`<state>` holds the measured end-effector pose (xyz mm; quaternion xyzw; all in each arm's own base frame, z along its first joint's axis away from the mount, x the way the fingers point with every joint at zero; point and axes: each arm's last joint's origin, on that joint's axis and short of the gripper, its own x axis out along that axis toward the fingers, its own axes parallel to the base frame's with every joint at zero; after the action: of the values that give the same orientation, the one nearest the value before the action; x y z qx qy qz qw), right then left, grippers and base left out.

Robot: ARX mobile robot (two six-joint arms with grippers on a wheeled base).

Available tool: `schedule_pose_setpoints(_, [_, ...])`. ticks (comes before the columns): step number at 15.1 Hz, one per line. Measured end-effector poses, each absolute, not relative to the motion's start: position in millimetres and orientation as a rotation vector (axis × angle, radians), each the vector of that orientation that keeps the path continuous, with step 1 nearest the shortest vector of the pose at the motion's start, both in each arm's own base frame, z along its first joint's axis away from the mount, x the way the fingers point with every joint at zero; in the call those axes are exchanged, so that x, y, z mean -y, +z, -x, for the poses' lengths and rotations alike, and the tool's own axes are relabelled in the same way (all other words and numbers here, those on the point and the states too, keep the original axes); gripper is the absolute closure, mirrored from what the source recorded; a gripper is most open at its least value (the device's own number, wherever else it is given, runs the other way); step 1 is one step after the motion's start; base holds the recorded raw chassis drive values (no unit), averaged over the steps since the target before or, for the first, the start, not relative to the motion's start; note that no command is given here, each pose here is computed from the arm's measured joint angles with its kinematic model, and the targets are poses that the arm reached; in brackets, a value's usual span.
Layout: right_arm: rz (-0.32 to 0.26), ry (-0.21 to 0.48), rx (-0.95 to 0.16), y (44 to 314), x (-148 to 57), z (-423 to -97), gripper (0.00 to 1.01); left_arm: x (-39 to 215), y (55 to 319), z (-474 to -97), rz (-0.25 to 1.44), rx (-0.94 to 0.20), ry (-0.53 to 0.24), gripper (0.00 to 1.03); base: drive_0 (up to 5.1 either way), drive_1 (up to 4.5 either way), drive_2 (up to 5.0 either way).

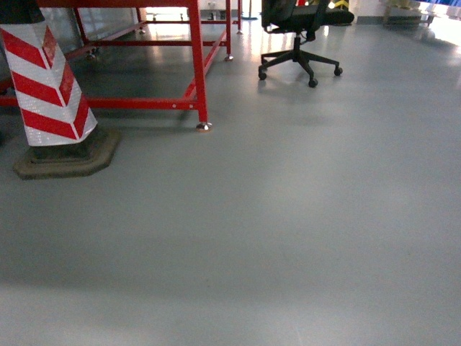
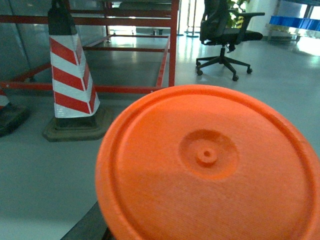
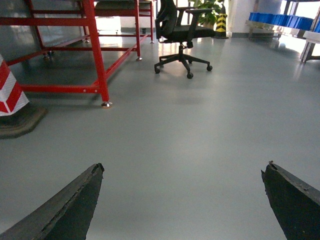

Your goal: Pick capacitor and pack into box

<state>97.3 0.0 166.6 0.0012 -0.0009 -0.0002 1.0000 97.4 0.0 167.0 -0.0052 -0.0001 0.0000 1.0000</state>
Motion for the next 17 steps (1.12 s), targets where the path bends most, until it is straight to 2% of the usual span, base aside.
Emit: schedule_pose_setpoints(17, [-0.002,0.0,0.0,166.5,0.0,-97.3,0.03,0.0,167.1,-97.4,0.01,0.001,0.001,0.59,-5.1,2.38,2.4])
